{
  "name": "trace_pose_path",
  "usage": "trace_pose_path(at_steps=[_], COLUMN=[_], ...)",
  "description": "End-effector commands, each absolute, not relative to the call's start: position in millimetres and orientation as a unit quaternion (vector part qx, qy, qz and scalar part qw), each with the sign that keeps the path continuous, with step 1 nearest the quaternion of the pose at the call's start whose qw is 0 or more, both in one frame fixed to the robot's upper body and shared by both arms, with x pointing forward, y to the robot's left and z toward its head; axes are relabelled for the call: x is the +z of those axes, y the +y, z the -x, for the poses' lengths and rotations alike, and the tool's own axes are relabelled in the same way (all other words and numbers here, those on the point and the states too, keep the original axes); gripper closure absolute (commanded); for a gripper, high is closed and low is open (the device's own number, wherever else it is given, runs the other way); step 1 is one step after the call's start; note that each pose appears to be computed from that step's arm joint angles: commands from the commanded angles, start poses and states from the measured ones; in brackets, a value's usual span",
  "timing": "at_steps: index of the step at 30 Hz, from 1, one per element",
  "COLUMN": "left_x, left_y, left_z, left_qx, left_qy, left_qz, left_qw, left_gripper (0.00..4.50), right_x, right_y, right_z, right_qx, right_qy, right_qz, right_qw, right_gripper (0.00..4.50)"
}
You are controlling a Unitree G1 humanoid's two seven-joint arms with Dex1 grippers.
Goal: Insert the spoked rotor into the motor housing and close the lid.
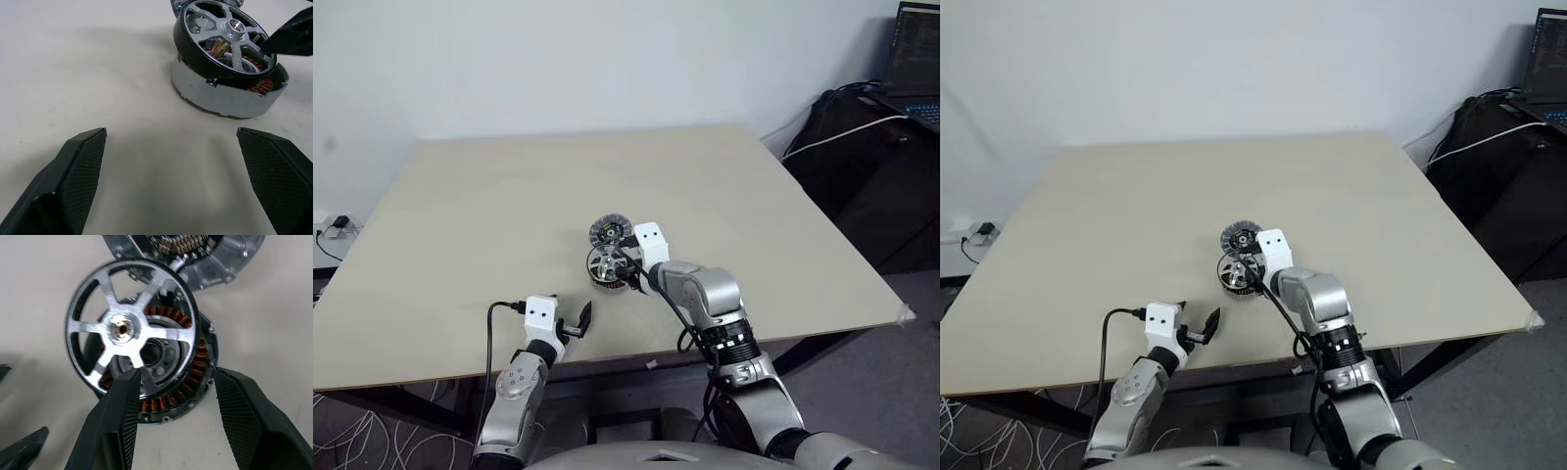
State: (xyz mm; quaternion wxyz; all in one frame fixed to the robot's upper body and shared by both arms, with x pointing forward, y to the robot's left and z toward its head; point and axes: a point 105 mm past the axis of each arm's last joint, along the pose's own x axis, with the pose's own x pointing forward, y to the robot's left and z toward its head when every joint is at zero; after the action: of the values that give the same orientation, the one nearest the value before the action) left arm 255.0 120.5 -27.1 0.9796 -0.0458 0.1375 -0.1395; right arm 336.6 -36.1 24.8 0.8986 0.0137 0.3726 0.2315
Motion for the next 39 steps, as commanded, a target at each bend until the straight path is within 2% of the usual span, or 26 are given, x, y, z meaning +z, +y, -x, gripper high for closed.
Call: trace_pose_path(at_steps=[1,2,5,11,26,28,32,34,38,39], left_x=[-14.2,-14.2,-15.0,-15.4,-16.4,-16.1,-14.6,-14.0,-15.2,-15.3], left_y=[117.0,117.0,117.2,116.9,117.1,117.1,117.9,118.7,118.2,117.7], left_z=[-259.6,-259.5,-259.0,-258.8,-259.5,-259.7,-260.3,-260.6,-259.8,-259.8], left_qx=[-0.142,-0.142,-0.142,-0.144,-0.146,-0.146,-0.144,-0.142,-0.145,-0.146], left_qy=[0.113,0.113,0.114,0.114,0.116,0.116,0.112,0.111,0.114,0.115], left_qz=[0.047,0.047,0.047,0.047,0.046,0.046,0.045,0.045,0.044,0.044], left_qw=[0.982,0.982,0.982,0.982,0.981,0.981,0.982,0.983,0.982,0.982], left_gripper=[0.0,0.0,0.0,0.0,0.0,0.0,0.0,0.0,0.0,0.0], right_x=[37.4,37.1,36.6,36.6,42.6,48.2,93.8,94.2,73.5,69.4], right_y=[-34.6,-35.4,-37.7,-38.4,-38.2,-37.4,-33.6,-32.6,-23.4,-19.2], right_z=[-347.4,-348.2,-350.6,-351.2,-352.4,-354.8,-362.0,-353.9,-331.4,-327.7], right_qx=[0.23,0.228,0.222,0.22,0.229,0.232,0.25,0.27,0.318,0.327], right_qy=[0.349,0.349,0.348,0.345,0.325,0.302,0.136,0.121,0.127,0.131], right_qz=[-0.015,-0.015,-0.016,-0.019,-0.006,-0.013,-0.088,-0.092,-0.029,-0.019], right_qw=[0.908,0.909,0.91,0.912,0.918,0.925,0.955,0.951,0.939,0.936], right_gripper=[1.96,1.96,2.57,4.46,4.46,4.46,4.46,4.46,4.46,4.29])
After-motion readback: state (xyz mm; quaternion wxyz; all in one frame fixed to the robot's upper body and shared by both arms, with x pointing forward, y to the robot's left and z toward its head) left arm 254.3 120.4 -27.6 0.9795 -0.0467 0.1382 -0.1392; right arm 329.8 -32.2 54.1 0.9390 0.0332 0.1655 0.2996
